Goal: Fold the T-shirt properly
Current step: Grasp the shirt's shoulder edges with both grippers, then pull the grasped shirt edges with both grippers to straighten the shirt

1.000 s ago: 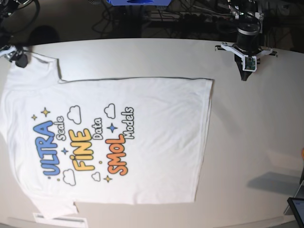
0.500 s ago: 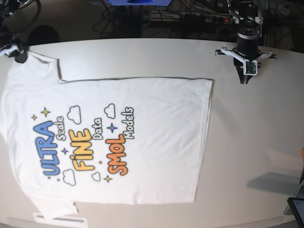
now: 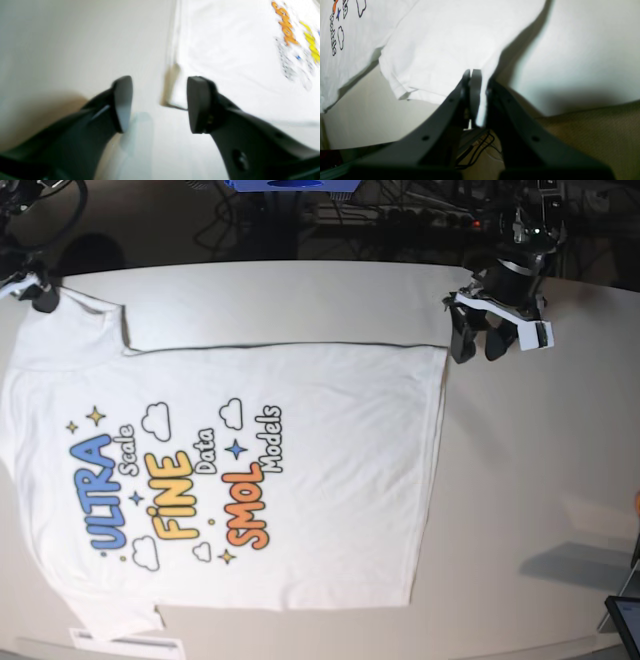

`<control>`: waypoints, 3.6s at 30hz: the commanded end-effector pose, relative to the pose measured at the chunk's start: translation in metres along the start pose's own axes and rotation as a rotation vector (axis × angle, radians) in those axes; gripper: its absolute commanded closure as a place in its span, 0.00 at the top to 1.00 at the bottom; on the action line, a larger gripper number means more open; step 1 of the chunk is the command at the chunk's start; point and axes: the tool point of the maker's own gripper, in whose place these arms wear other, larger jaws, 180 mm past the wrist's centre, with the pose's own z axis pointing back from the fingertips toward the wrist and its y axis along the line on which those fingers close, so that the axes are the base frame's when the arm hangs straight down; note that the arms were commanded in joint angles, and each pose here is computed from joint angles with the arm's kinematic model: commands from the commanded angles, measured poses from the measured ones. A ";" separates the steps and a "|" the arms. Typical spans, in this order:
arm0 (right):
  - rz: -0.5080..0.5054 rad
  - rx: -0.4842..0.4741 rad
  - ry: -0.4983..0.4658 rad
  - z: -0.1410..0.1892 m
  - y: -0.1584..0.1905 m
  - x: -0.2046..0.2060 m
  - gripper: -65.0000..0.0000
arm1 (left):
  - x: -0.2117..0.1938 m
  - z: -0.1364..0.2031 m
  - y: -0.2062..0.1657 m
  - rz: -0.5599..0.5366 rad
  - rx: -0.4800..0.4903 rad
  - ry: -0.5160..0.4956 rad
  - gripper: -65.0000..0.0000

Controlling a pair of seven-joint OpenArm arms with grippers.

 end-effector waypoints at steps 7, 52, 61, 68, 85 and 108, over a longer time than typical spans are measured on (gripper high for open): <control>0.063 0.014 0.073 -0.008 0.009 -0.005 0.00 | -0.035 -0.007 0.001 0.092 0.001 0.066 0.56; 0.074 0.021 0.081 -0.010 0.012 -0.006 0.00 | -0.063 -0.048 -0.014 0.243 -0.009 0.159 0.00; 0.198 -0.030 0.037 0.012 0.019 0.017 0.00 | -0.033 -0.026 -0.032 0.175 -0.049 0.090 0.00; 0.339 -0.072 -0.033 0.034 0.038 0.045 0.00 | -0.006 -0.010 -0.017 0.123 -0.010 0.028 0.00; 0.548 -0.051 -0.101 0.035 0.075 0.107 0.00 | 0.010 -0.004 -0.013 0.159 0.037 0.085 0.00; 0.637 0.137 -0.115 -0.018 0.139 0.163 0.00 | 0.085 -0.041 -0.013 0.457 0.018 -0.111 0.00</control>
